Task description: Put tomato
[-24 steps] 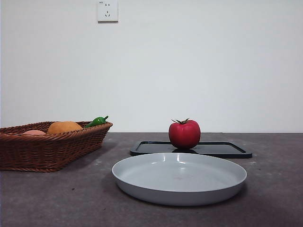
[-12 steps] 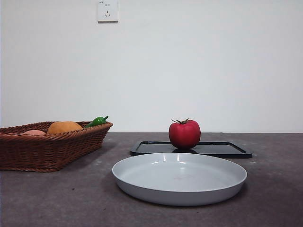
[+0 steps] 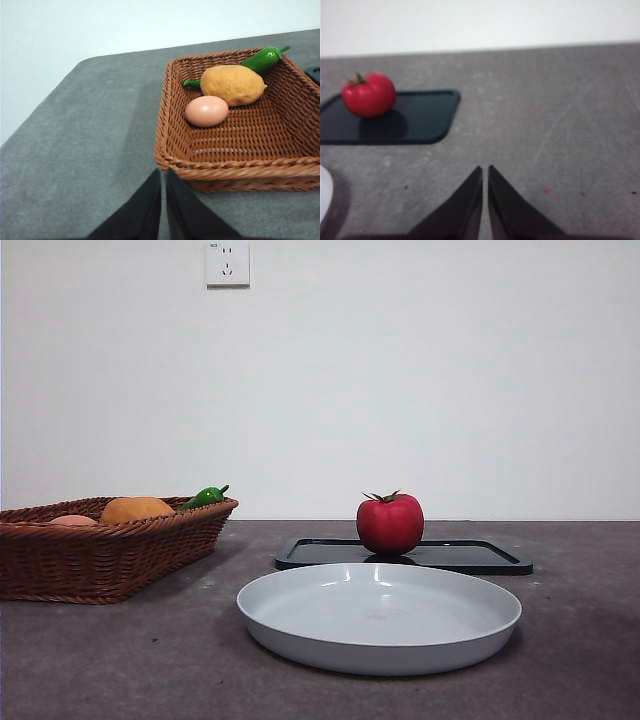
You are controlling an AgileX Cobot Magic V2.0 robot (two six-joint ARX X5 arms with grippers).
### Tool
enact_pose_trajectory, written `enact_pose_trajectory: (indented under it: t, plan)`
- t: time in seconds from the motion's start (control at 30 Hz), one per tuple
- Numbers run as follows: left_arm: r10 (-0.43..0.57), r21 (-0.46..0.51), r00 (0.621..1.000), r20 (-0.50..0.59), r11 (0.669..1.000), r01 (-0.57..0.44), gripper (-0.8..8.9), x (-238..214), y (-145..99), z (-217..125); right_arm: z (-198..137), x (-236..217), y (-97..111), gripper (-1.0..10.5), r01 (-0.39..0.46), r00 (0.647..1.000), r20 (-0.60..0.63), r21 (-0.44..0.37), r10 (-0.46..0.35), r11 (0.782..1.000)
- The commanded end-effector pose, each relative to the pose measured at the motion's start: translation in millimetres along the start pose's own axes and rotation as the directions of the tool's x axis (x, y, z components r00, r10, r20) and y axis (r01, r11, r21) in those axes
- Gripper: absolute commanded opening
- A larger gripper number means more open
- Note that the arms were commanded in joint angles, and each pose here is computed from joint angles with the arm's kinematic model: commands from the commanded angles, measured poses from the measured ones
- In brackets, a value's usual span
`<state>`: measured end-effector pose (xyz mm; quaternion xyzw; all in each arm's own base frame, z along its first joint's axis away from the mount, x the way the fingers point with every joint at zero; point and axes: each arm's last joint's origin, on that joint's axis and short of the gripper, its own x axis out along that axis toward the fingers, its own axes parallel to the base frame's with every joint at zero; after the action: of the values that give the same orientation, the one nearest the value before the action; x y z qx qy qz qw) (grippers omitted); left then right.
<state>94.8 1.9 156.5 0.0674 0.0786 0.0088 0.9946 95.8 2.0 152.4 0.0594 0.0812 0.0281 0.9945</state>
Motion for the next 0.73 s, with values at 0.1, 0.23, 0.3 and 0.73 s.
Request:
enact_pose_trajectory:
  t: [0.1,0.23,0.3,0.73]
  plan:
    - [0.0,-0.01,1.0,-0.024,1.0,0.0,0.16,1.9,-0.7,-6.9,-0.9,0.4,-0.2,0.1,0.003,1.0,0.006,0.031,-0.004,1.0]
    - [0.0,-0.01,1.0,-0.024,1.0,0.0,0.16,1.9,-0.7,-6.9,-0.4,0.3,-0.3,0.1,0.008,1.0,0.01,0.031,-0.008,0.999]
    - [0.0,-0.01,1.0,-0.024,1.0,0.0,0.16,1.9,-0.7,-6.9,-0.4,0.3,-0.3,0.1,0.008,1.0,0.01,0.031,-0.008,0.999]
    - [0.0,-0.01,1.0,-0.023,1.0,0.0,0.16,1.9,-0.7,-6.9,-0.4,0.3,-0.3,0.1,0.008,1.0,0.01,0.031,-0.008,0.999]
